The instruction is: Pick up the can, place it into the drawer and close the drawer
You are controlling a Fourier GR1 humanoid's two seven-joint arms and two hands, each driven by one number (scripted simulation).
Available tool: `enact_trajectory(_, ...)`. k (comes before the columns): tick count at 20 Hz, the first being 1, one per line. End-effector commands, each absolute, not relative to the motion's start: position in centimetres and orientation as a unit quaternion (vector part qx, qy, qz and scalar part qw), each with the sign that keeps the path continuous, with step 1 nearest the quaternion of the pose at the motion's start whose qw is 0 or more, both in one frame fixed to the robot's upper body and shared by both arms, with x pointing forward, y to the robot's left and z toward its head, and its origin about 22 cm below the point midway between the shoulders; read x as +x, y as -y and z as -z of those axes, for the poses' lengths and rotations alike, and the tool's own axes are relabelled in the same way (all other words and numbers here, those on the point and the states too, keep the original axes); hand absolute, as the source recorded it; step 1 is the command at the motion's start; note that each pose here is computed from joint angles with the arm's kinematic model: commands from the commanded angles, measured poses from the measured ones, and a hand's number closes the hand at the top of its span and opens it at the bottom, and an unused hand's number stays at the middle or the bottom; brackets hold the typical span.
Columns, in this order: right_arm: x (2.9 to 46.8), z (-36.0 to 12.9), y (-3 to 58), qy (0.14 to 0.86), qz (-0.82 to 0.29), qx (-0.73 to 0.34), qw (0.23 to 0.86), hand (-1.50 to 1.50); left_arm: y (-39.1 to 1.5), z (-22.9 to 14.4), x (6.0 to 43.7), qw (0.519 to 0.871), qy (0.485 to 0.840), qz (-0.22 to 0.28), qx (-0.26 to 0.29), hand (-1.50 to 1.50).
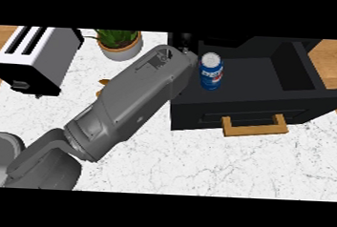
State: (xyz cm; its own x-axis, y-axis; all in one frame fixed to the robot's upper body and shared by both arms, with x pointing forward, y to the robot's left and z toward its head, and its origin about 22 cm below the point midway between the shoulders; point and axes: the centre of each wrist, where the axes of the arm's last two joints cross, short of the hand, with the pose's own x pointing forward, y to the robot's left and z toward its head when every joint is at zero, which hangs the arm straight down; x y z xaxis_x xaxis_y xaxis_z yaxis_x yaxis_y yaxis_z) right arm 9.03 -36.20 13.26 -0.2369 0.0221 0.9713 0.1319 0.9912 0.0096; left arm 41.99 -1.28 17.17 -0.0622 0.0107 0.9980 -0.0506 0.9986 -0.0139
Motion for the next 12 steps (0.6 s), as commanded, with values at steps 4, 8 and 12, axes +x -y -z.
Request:
enact_trajectory(4,9.8,-14.6,36.6,0.787,0.031,-0.048,0.614,-1.50,0.9,-15.5,42.0,0.682,0.730,-0.023,0.031,-1.50)
enact_trajectory(8,8.6,-13.6,35.1,0.782,0.037,-0.045,0.621,-1.50,1.2,-16.7,42.1,0.679,0.733,-0.041,0.015,-1.50)
enact_trajectory(12,9.3,-15.3,35.6,0.818,-0.027,-0.109,0.564,-1.50,1.4,-17.4,42.1,0.670,0.740,-0.055,0.018,-1.50)
